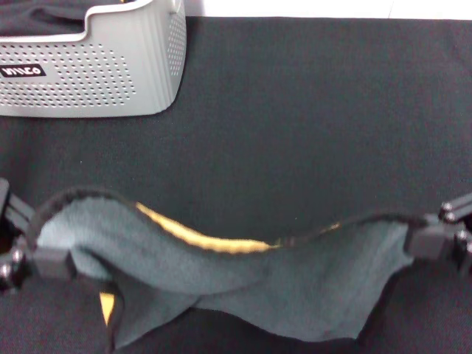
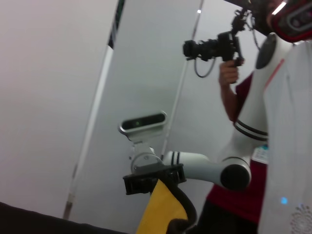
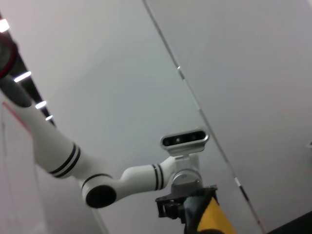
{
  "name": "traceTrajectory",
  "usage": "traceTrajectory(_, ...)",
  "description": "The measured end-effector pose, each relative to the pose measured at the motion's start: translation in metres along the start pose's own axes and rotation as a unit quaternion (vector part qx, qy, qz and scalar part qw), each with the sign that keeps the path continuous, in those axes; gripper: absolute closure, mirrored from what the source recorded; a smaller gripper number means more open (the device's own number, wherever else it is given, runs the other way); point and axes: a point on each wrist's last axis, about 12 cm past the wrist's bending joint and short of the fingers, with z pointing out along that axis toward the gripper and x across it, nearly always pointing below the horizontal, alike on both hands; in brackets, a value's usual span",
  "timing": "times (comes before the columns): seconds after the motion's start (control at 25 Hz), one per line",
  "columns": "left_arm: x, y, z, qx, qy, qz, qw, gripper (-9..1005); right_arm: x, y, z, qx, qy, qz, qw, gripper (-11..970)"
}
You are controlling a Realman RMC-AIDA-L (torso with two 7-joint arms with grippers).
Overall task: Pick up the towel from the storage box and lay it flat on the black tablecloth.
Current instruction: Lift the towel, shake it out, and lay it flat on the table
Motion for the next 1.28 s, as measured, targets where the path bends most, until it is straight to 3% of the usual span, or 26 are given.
traceTrajectory(0.2,-0.007,0.009,-0.002,-0.005,-0.001,-0.005,1.000,974,-0.009,-0.014,-0.003,-0.004,-0.019,0.011,1.000,953)
traceTrajectory(0.56,-0.019,0.013,0.001,0.011,0.005,0.005,1.000,974,-0.026,-0.006,0.003,-0.026,-0.014,-0.012,0.999,953)
traceTrajectory(1.08,-0.025,-0.003,-0.008,0.010,0.010,0.010,1.000,973,-0.009,0.005,0.001,-0.024,-0.020,0.011,0.999,953)
traceTrajectory(1.28,-0.017,-0.002,-0.012,-0.009,0.011,-0.001,1.000,973,-0.003,-0.007,-0.012,0.008,-0.036,0.018,0.999,954)
